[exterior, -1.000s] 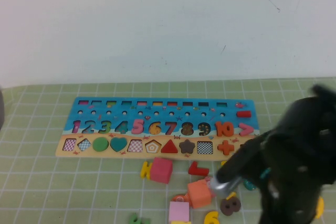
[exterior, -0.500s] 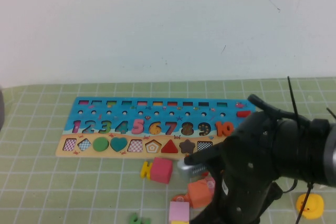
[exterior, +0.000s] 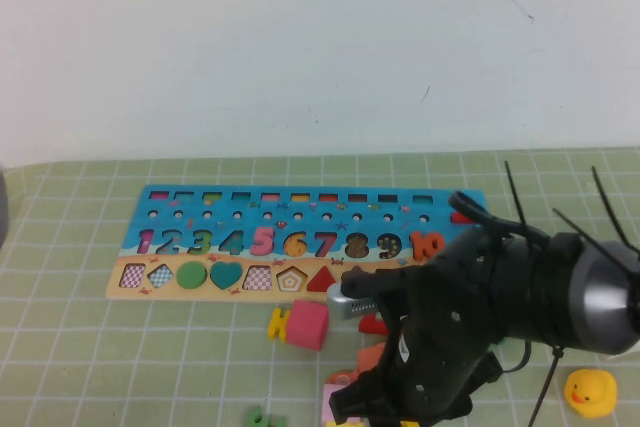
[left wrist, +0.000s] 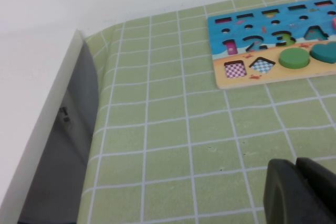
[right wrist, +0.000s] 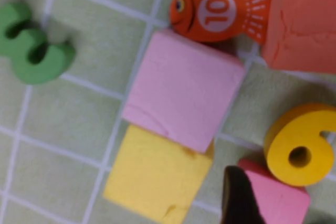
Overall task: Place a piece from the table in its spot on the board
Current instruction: Pick up the "number 6"
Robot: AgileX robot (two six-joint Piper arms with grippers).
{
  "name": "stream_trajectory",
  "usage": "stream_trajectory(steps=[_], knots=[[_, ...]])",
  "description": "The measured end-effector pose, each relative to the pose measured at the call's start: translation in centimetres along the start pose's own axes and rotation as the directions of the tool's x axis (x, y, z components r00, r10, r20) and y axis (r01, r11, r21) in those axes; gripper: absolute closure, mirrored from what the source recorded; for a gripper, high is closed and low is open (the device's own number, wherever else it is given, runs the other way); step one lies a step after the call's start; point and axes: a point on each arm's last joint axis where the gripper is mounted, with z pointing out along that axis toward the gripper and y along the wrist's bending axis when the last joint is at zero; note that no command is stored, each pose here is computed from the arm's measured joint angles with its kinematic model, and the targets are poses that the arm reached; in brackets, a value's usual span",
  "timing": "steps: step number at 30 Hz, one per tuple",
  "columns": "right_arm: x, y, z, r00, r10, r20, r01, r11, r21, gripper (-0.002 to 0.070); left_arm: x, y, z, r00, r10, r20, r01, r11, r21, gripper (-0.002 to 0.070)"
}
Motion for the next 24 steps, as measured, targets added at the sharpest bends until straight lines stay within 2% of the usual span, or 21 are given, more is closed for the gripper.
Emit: stream_trajectory(steps=[9, 18, 24], knots=[[-0.2, -0.6, 2.1, 0.999, 0.027, -0.017, -0.026, 0.997, 0.071, 0.0298, 0.0, 0.0, 0.0, 1.0, 0.001, 0.0, -0.001, 1.0, 0.003, 0.0676], [-0.5, -0.7, 3.2, 0.998, 0.058, -0.011, -0.057, 0.995, 0.08, 0.0313, 0.0, 0.0, 0.0, 1.0, 0.001, 0.0, -0.001, 1.0, 0.003, 0.0676], [-0.6, -0.7, 3.2, 0.998, 0.06, -0.008, -0.059, 0.995, 0.08, 0.04, 0.0, 0.0, 0.0, 1.0, 0.001, 0.0, -0.001, 1.0, 0.003, 0.0676]])
